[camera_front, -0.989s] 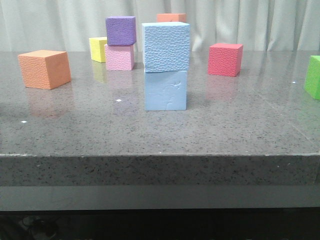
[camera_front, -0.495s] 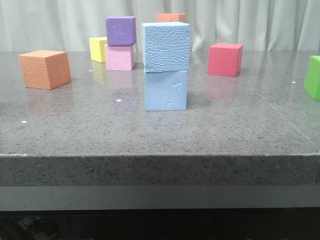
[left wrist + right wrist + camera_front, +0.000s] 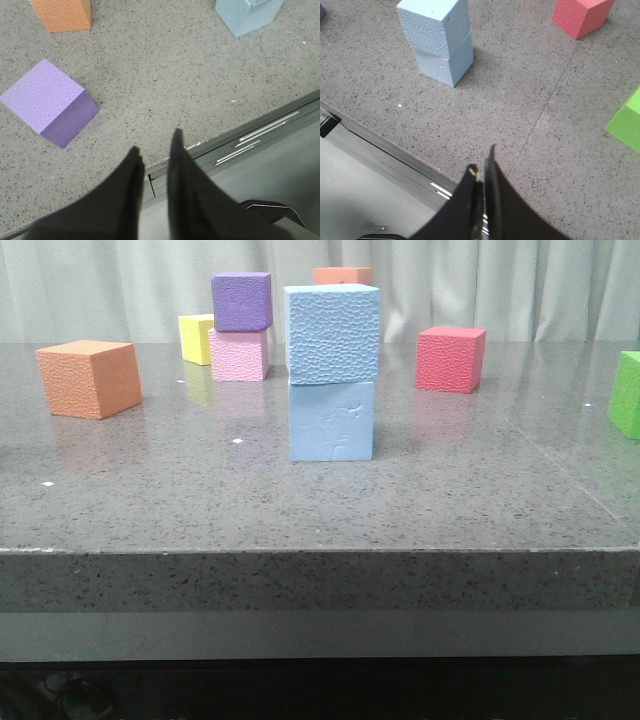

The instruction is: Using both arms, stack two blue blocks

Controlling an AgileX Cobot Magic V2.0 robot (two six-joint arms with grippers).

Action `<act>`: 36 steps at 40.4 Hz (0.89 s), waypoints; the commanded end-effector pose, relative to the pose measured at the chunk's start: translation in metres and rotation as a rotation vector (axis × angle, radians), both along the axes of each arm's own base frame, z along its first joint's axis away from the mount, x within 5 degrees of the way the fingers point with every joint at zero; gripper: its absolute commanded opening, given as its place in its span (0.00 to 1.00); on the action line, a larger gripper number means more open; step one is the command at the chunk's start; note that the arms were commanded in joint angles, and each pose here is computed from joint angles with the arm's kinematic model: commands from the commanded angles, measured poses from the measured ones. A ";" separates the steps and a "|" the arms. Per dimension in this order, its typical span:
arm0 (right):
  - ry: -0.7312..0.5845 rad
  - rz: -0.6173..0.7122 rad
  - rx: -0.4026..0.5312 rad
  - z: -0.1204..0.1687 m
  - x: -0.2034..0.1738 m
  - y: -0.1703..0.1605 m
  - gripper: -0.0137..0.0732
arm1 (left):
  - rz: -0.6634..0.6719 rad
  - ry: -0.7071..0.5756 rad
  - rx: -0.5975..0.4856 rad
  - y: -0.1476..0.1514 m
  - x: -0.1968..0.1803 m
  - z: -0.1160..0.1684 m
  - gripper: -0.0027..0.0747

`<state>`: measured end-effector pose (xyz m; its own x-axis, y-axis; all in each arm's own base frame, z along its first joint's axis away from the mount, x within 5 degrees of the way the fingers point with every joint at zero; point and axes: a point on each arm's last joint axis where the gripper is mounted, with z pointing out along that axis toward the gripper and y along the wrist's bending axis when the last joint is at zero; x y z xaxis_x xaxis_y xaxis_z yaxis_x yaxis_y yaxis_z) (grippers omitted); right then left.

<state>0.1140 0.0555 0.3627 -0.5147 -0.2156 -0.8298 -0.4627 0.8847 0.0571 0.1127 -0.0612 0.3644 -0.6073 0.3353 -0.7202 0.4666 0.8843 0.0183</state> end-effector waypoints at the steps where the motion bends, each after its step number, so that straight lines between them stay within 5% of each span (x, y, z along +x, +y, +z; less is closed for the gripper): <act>1: -0.077 -0.009 0.038 0.013 0.002 0.000 0.08 | 0.005 -0.079 -0.048 -0.001 0.002 0.012 0.01; 16: -0.077 -0.009 0.038 0.013 0.002 0.000 0.08 | 0.031 -0.098 -0.059 0.006 -0.003 0.003 0.01; 28: -0.077 -0.009 0.038 0.013 0.002 0.000 0.08 | 0.281 -0.477 -0.145 0.048 -0.037 -0.062 0.01; 36: -0.077 -0.009 0.038 0.013 0.002 0.000 0.08 | 0.405 -0.700 -0.314 0.056 -0.052 -0.124 0.01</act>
<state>0.1139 0.0555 0.3626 -0.5162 -0.2155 -0.8289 -0.4631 0.8844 0.0585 0.0626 -0.0069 0.2411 -0.2219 0.0065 -0.9751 0.1087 0.9939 -0.0181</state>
